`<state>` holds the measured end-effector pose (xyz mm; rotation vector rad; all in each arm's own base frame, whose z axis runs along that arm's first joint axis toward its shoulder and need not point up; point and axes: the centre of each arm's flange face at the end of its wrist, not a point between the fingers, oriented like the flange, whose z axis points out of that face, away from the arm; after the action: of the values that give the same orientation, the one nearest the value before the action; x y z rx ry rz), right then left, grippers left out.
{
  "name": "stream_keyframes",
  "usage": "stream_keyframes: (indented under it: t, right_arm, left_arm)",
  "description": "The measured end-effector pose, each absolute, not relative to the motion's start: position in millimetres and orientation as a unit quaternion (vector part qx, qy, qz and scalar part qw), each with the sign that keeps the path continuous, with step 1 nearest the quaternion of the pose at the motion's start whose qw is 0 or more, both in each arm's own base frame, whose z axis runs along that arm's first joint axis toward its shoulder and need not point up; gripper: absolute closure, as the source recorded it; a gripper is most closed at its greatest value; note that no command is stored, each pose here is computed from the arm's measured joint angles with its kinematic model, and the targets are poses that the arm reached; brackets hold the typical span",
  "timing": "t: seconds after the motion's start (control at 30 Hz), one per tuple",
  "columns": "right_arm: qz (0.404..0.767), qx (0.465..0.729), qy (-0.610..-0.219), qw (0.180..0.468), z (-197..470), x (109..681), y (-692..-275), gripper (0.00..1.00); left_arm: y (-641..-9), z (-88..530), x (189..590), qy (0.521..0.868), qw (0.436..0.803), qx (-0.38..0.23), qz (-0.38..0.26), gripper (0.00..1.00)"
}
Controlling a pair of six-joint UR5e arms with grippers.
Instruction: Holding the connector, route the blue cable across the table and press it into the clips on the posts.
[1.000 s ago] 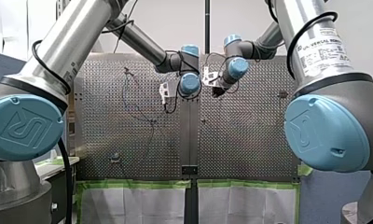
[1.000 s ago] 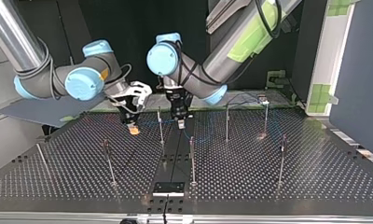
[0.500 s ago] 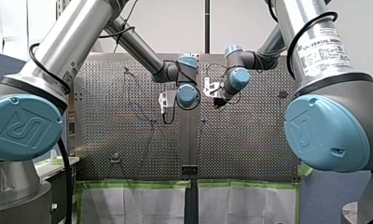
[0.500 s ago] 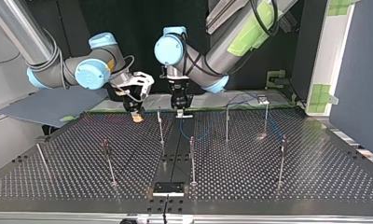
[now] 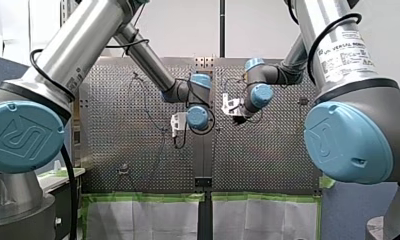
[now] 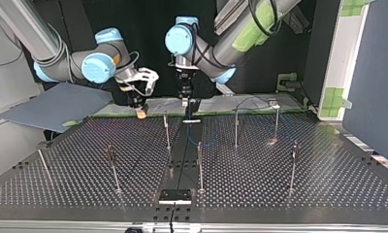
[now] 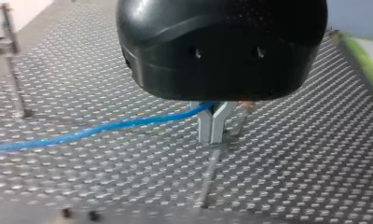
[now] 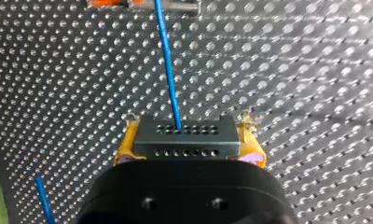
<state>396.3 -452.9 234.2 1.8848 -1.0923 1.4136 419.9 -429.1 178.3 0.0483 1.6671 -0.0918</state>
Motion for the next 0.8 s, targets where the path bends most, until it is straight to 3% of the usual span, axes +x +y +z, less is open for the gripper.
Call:
stream_keyframes:
  t: [0.3, 0.8]
  right_arm:
    - [0.522, 0.695, -0.41, 0.275, 204.6, 386.7, -467.7, 1.0]
    - [0.533, 0.688, -0.411, 0.272, 196.6, 376.9, -482.9, 1.0]
  left_arm:
    - [-423.8, 127.9, 413.8, 0.757, 0.651, 0.034, -0.039, 1.0]
    - [-428.7, 143.8, 444.9, 0.741, 0.668, 0.027, -0.061, 1.0]
